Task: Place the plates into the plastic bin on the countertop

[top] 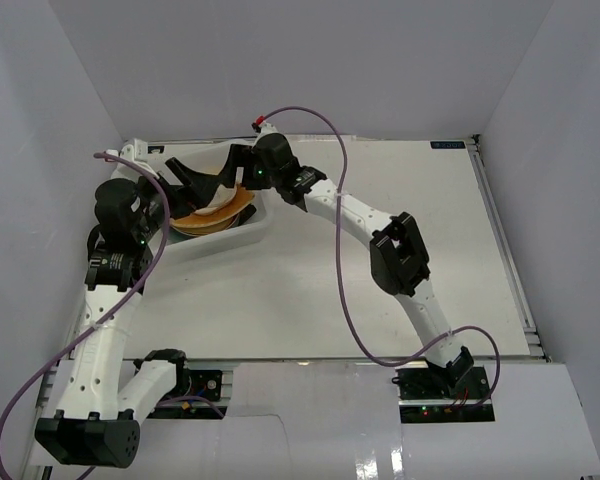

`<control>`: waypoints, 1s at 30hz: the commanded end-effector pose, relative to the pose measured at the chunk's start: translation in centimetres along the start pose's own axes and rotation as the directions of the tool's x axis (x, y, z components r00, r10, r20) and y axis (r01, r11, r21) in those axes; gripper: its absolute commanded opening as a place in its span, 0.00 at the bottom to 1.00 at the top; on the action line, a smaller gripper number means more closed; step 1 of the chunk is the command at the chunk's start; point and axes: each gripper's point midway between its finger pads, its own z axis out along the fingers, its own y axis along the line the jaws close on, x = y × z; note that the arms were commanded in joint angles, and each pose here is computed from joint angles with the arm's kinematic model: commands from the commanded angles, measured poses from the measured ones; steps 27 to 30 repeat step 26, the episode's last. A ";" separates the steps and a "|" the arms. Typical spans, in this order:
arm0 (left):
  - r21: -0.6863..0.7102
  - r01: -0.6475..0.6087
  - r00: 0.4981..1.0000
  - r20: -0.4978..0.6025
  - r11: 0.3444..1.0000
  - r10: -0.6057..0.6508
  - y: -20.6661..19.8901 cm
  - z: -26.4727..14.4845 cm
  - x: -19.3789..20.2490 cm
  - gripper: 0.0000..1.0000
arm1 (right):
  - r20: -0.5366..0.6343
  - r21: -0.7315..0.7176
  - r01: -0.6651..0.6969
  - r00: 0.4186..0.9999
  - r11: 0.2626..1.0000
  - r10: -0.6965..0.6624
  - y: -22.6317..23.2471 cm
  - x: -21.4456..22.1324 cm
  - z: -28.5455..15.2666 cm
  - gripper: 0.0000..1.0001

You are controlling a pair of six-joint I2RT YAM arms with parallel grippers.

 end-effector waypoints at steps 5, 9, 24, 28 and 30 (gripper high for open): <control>0.228 -0.004 0.995 -0.092 0.974 0.026 -4.9 -1.8 0.8 0.98 | 0.238 -0.138 0.169 0.962 0.976 -0.133 6.9 -7.7 -11.9 0.97; 0.304 -0.009 0.992 -0.118 0.953 0.047 -6.4 -2.8 1.2 0.98 | 0.274 -0.025 0.261 0.930 0.965 -0.244 4.3 -6.5 -19.4 0.90; 0.457 0.013 0.928 -0.337 0.890 0.160 -4.5 -5.2 11.4 0.98 | 0.422 0.349 0.142 0.859 0.926 -0.291 -11.0 4.8 -40.6 0.90; 0.445 0.001 0.935 -0.317 0.896 0.157 -4.5 -4.9 10.9 0.98 | 0.435 0.344 0.143 0.852 0.928 -0.293 -10.9 4.8 -41.0 0.90; 0.445 0.001 0.935 -0.317 0.896 0.157 -4.5 -4.9 10.9 0.98 | 0.435 0.344 0.143 0.852 0.928 -0.293 -10.9 4.8 -41.0 0.90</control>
